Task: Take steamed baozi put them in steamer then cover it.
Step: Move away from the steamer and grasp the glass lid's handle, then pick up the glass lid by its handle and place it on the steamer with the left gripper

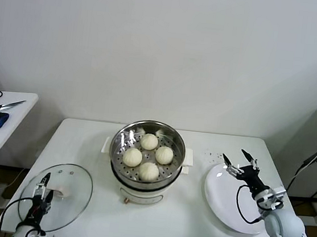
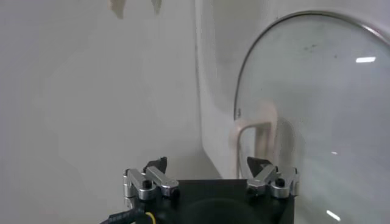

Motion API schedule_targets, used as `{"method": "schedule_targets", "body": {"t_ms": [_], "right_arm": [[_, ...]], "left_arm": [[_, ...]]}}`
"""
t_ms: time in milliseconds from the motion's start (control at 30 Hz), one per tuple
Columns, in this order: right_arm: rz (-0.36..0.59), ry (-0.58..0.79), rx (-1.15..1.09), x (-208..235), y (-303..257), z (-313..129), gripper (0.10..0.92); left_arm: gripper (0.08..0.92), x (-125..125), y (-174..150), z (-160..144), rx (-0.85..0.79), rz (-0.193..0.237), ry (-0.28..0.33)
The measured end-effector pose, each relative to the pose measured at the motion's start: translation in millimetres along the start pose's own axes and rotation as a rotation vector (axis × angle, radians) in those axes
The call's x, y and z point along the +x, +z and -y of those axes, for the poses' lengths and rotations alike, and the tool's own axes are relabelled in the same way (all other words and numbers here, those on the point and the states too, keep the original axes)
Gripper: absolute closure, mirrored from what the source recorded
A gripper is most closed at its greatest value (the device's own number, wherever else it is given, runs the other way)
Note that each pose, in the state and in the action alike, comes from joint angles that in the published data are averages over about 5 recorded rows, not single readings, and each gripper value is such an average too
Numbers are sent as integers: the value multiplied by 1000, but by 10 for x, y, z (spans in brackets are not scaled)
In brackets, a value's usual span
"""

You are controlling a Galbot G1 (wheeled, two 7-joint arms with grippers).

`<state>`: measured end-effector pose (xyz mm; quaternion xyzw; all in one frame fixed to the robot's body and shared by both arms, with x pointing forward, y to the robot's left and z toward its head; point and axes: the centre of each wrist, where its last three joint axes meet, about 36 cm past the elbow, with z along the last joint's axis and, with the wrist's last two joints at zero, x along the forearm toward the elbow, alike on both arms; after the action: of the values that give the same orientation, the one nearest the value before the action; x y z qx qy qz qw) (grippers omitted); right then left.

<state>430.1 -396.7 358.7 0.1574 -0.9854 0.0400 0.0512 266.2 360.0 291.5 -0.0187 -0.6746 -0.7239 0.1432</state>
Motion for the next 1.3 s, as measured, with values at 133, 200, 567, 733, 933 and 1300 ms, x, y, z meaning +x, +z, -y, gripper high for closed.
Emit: {"method": "schedule_targets", "body": {"t_ms": [133, 200, 567, 733, 933, 1300], "right_arm": [[-1, 6, 7, 23, 36, 0, 200], [-2, 9, 11, 33, 53, 0, 200], [-2, 16, 23, 46, 137, -10, 200], [1, 16, 24, 29, 153, -25, 200], [4, 16, 23, 9, 173, -42, 200], [7, 16, 28, -20, 192, -50, 200]], "left_arm": [[177, -89, 17, 43, 13, 9, -23], [177, -138, 26, 61, 20, 13, -35], [276, -299, 60, 178, 42, 35, -59], [423, -319, 92, 222, 47, 52, -58], [588, -322, 126, 258, 50, 72, -50], [846, -284, 162, 164, 57, 97, -75]]}}
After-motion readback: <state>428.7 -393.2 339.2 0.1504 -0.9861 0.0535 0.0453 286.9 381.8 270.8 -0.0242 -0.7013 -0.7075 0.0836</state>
